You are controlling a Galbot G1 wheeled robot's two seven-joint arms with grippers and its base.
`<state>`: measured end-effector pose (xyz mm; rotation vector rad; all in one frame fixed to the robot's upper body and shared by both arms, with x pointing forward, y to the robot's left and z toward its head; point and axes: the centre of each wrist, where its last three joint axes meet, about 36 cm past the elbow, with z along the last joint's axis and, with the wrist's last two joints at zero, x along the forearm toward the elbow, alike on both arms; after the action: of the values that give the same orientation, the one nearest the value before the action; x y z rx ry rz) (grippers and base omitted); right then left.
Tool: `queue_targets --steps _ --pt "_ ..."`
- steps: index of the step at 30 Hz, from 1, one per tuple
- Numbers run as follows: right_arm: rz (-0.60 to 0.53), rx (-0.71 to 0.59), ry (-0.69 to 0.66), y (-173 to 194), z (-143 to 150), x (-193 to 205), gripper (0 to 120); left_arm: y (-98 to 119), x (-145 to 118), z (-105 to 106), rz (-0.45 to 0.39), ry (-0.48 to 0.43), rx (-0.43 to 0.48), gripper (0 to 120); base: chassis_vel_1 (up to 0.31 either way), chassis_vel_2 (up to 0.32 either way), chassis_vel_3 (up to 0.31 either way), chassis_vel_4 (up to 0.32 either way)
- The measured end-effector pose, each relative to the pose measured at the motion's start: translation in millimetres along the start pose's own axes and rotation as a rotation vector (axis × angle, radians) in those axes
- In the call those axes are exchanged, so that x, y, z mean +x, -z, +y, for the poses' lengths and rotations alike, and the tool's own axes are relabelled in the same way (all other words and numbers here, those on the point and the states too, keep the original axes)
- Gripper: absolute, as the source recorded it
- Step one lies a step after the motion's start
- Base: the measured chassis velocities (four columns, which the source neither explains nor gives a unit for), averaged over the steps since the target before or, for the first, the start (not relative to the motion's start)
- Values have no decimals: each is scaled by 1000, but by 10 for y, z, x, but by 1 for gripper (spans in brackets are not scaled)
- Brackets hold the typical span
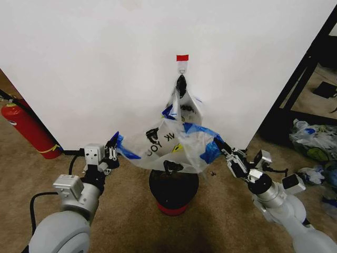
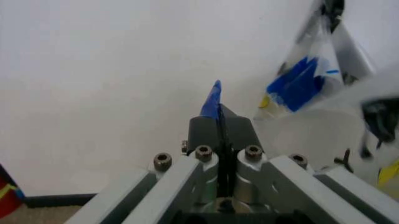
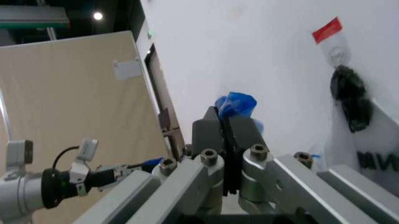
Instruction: Pick up the garbage bag from the wall and place it over the trash bin.
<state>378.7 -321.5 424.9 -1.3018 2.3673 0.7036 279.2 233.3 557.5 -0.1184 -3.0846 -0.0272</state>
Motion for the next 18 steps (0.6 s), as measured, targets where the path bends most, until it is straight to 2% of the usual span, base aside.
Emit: queue_targets --steps 5,9,18 --pt "-33 -14 24 55 83 -80 0 4 4 38 14 15 -2 0 0 0 0 0" --pt "-13 -13 21 -9 90 -31 0 -17 16 25 27 11 1 0 0 0 0 0" --pt "87 2 -100 -715 -190 462 0 -100 49 -137 -23 -48 12 0 0 0 0 0"
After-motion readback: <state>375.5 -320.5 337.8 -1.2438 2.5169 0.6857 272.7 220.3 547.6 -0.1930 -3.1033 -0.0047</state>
